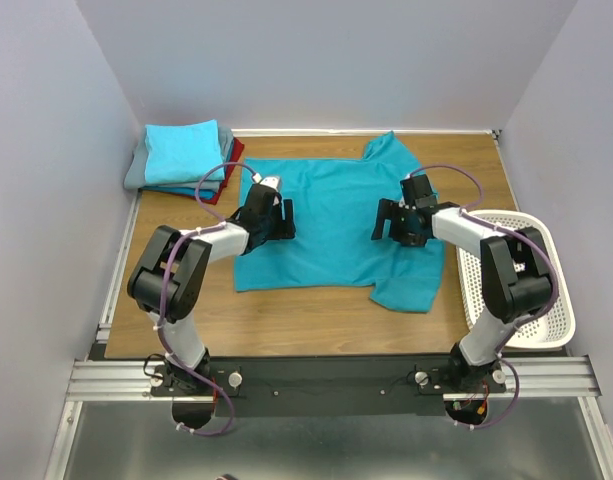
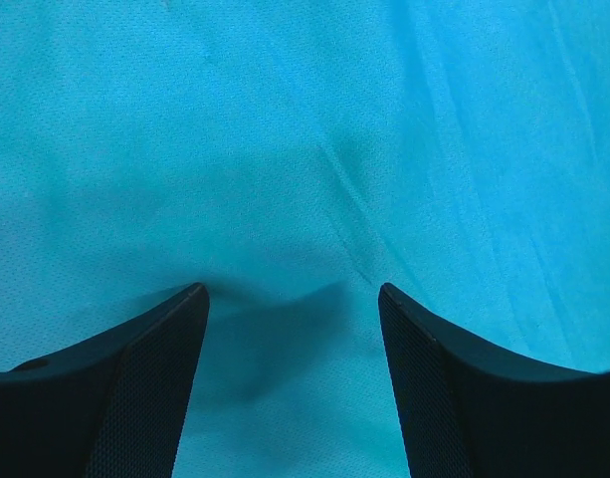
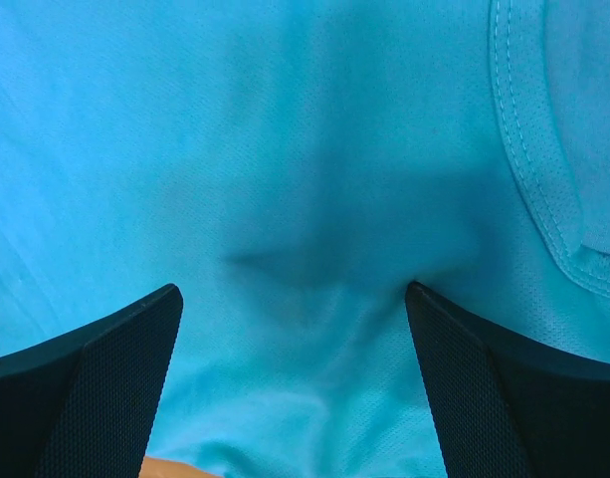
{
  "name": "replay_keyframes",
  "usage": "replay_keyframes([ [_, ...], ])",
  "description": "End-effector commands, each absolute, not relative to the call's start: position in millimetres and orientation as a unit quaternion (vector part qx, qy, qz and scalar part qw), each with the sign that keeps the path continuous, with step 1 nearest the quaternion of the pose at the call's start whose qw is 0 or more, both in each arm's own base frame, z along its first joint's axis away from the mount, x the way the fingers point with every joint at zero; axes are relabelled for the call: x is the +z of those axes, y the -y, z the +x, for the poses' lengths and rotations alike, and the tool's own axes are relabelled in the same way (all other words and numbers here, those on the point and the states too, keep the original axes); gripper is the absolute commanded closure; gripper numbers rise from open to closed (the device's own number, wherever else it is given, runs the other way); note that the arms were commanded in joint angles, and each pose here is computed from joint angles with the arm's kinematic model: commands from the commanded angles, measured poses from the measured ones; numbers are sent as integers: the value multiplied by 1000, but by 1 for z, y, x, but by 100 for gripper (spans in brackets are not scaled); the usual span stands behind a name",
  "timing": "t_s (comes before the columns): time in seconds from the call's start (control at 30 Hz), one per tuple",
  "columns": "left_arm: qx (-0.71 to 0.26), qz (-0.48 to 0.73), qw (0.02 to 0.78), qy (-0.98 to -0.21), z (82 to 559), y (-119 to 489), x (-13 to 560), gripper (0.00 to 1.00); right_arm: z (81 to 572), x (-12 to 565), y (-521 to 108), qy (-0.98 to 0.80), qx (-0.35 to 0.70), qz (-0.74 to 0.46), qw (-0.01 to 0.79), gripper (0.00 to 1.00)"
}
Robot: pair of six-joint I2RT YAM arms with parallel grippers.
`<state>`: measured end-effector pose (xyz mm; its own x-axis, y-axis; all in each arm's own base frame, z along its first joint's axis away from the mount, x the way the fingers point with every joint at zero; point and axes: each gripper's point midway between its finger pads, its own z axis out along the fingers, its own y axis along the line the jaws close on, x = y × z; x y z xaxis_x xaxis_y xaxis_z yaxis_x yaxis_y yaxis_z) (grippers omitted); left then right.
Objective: Fold and stack the t-shirts
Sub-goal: Flatten the tshirt out
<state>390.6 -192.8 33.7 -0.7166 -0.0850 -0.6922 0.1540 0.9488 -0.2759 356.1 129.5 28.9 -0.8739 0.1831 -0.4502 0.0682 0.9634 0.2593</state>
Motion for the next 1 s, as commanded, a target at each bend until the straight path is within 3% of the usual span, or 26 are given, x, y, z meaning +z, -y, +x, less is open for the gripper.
replay_keyframes([
  [0.0,-153,34,333,-930,390,188,7,23,358,1,-126,-970,95,75,211,0],
  [0.23,-147,50,340,-928,426,190,12,23,389,0,-137,-968,101,73,218,0],
  [0.53,-144,47,420,-895,460,193,102,23,419,41,-150,-954,132,46,267,0],
  [0.63,-128,24,458,-879,450,177,140,23,418,59,-150,-948,138,43,285,0],
  [0.97,-48,-111,436,-892,338,95,107,31,383,88,-142,-939,150,44,306,0],
])
